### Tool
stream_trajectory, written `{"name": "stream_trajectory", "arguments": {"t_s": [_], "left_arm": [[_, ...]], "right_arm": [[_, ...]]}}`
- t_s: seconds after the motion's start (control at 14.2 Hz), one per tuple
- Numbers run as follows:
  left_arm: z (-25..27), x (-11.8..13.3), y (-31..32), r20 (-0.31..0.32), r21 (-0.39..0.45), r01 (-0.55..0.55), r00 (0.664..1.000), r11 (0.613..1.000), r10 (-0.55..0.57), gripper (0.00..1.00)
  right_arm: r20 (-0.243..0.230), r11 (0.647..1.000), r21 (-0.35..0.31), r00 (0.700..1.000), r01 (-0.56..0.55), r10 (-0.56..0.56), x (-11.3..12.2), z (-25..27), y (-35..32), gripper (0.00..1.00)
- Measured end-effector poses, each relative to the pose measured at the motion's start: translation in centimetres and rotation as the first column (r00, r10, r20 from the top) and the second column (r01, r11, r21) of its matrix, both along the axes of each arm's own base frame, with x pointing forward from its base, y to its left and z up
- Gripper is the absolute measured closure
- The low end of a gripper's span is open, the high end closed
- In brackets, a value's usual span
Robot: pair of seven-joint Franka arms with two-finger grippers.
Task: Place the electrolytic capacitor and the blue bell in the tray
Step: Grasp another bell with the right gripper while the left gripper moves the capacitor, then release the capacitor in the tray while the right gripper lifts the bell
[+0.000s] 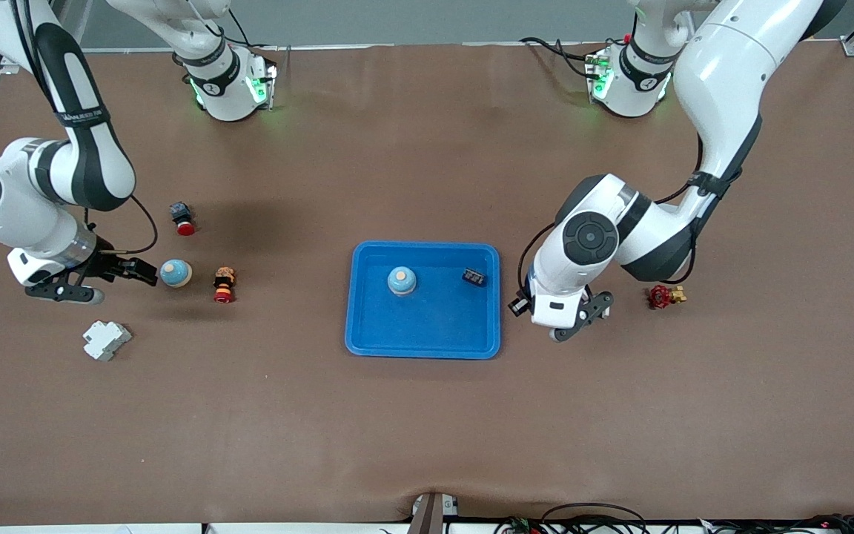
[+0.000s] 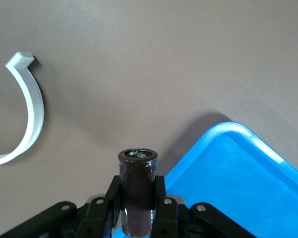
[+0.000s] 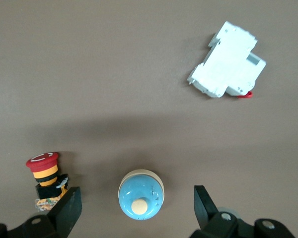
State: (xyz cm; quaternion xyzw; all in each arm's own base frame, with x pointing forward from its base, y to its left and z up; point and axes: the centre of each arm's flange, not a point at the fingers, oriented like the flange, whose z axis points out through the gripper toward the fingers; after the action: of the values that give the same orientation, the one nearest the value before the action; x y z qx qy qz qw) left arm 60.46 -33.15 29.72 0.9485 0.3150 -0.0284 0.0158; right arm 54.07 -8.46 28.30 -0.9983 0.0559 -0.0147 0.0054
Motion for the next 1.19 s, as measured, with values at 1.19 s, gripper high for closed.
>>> {"name": "stream_trajectory", "arguments": {"t_s": [1.19], "left_arm": [[-5.8,-1.4,-6.5,0.044,-0.026,-0.15,0.988,0.988,0.151,0.7]], "right_arm": [[0.054,1.0,-0.018,0.998,-0.017,0.018,-4.5,-9.1,1.7,0.0]]}}
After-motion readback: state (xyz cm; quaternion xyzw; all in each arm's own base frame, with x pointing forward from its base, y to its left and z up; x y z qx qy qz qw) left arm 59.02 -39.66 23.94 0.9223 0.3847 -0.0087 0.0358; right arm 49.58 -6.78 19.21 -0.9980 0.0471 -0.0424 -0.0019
